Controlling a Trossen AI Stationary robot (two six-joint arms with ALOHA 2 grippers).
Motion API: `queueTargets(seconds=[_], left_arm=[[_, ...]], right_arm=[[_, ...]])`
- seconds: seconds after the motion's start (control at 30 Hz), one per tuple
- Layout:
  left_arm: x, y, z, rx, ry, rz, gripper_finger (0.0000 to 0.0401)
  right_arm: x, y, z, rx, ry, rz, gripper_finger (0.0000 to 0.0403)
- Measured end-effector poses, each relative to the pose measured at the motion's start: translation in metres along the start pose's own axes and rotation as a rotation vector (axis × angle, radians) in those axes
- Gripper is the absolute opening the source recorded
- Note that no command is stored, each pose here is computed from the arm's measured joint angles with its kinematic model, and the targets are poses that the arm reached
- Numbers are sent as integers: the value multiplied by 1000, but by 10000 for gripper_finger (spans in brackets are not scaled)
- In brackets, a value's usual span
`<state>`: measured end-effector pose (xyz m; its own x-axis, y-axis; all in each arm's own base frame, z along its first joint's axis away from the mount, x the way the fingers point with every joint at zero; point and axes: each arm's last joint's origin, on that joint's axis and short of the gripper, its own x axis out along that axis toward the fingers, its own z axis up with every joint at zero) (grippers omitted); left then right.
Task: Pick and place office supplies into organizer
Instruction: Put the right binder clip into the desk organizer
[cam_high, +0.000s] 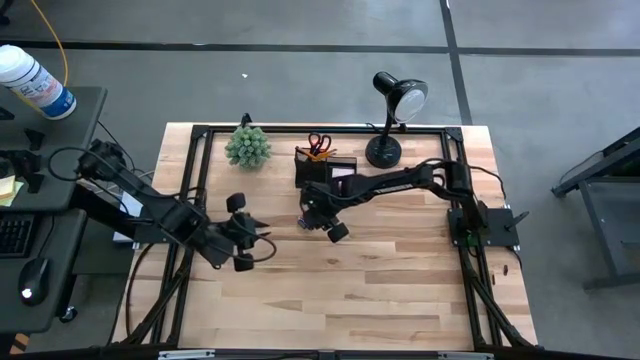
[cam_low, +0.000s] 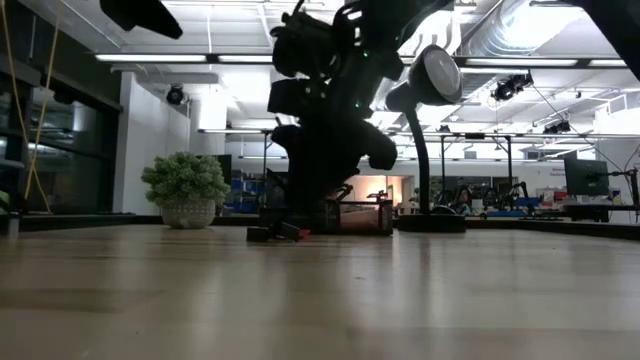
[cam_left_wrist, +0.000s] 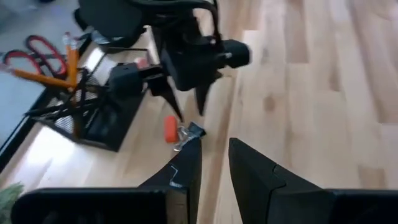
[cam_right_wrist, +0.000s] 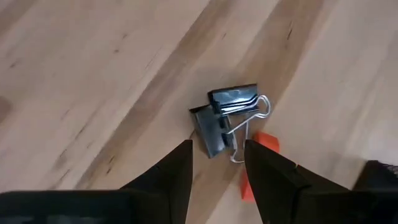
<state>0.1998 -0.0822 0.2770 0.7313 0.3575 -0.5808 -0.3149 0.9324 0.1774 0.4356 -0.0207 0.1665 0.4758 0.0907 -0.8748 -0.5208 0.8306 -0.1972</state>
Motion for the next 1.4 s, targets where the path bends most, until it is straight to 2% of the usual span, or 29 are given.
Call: queueTargets(seconds=[0.2, 0.43, 0.8, 1.03, 1.4], left_arm=[[-7, 3, 1, 96, 3, -77, 69], [-8, 4, 1, 162, 1, -98, 69], [-8, 4, 1, 184, 1, -98, 69], [-8, 4, 1, 185, 2, -97, 69], [-8, 4, 1, 185, 2, -97, 69]], right_arm=[[-2, 8, 8, -23, 3, 34, 147], [0, 25, 13, -136, 72, 24, 163], [0, 15, 13, -174, 36, -17, 209], [27, 15, 5, -190, 72, -16, 205], [31, 11, 4, -182, 44, -13, 195]])
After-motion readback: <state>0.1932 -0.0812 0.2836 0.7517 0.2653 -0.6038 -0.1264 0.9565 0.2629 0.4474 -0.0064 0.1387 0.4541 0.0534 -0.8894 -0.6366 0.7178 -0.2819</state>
